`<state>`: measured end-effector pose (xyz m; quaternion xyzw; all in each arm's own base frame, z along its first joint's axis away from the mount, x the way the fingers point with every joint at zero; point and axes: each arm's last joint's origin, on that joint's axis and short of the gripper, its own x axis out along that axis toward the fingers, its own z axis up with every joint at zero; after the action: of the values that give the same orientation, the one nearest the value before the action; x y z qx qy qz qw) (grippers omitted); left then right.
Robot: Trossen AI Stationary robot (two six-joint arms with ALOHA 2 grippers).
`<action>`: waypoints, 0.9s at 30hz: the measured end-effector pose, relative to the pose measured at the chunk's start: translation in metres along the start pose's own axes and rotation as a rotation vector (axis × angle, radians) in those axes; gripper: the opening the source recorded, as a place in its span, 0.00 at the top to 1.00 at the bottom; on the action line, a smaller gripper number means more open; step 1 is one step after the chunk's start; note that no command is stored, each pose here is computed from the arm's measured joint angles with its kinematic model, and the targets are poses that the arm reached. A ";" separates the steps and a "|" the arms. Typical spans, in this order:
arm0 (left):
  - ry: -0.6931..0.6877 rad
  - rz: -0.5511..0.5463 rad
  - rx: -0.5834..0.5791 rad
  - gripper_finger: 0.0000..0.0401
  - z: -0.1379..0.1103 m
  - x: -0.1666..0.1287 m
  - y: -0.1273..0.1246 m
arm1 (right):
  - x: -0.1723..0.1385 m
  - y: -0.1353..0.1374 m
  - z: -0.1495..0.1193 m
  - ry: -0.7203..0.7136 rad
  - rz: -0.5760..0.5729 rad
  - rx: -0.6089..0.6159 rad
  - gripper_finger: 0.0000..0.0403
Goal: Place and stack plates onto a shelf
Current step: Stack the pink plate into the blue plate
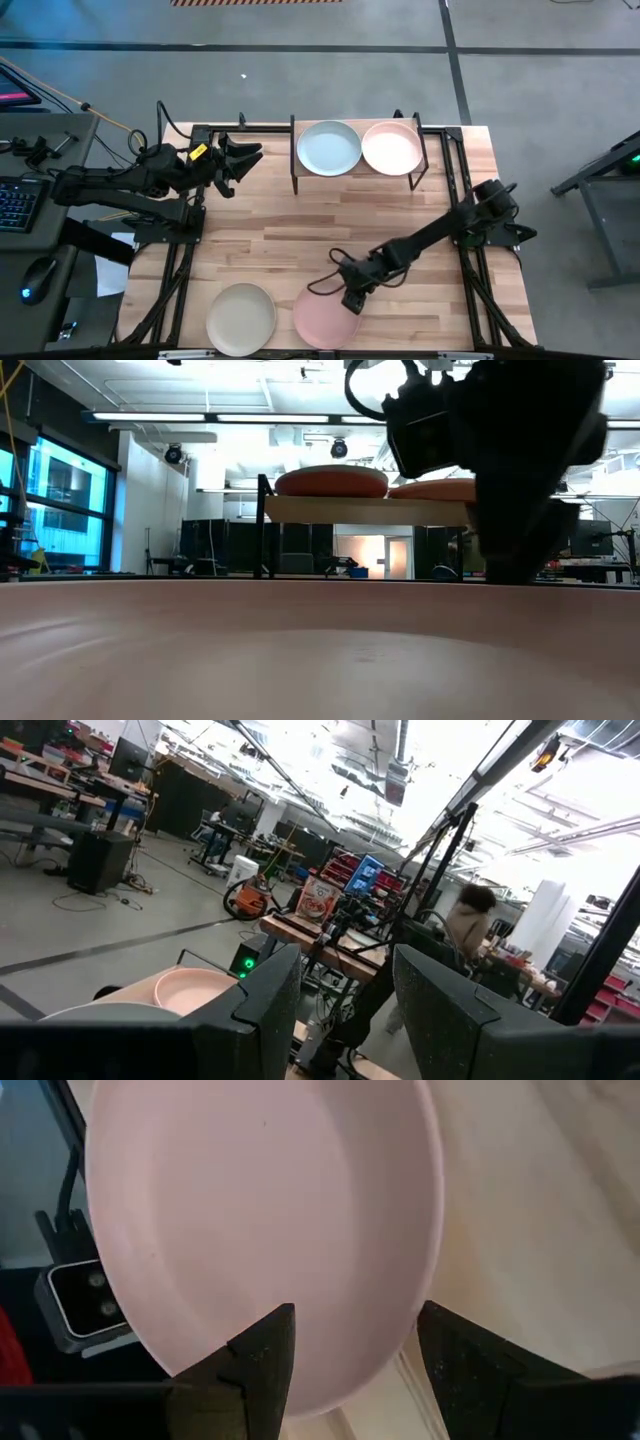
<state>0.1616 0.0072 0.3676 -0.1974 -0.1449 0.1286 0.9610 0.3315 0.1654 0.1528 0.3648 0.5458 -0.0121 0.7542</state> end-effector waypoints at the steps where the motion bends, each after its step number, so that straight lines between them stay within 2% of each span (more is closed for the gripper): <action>1: 0.000 0.000 0.000 0.62 0.000 0.000 0.000 | 0.001 0.000 -0.002 0.003 -0.005 0.009 0.52; 4: 0.003 0.001 0.001 0.62 0.000 0.000 0.000 | 0.006 -0.003 -0.009 0.018 -0.065 0.058 0.55; 6: 0.003 0.001 0.001 0.62 0.000 0.000 0.000 | 0.010 -0.006 -0.013 0.021 -0.108 0.085 0.61; 11: 0.001 0.000 0.000 0.62 0.000 0.000 0.000 | 0.010 -0.008 -0.016 0.025 -0.135 0.092 0.94; 12: 0.000 0.000 0.000 0.62 0.000 0.000 0.000 | 0.010 -0.008 -0.015 0.021 -0.129 0.082 0.96; 15: -0.001 0.000 0.000 0.62 0.000 0.000 0.000 | 0.009 -0.011 -0.008 0.024 -0.127 0.087 0.95; 17: -0.002 0.000 0.000 0.62 0.000 0.000 0.000 | 0.005 -0.014 -0.003 0.028 -0.126 0.062 0.97; 21: -0.003 0.002 -0.001 0.62 0.000 0.000 0.000 | -0.032 -0.019 0.009 0.021 -0.151 -0.015 0.99; 27: -0.005 0.006 0.000 0.62 0.000 0.000 0.000 | -0.116 -0.047 0.011 0.007 -0.362 -0.097 1.00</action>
<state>0.1615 0.0074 0.3678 -0.1976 -0.1466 0.1319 0.9603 0.2746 0.0807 0.2254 0.2239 0.6051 -0.1203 0.7545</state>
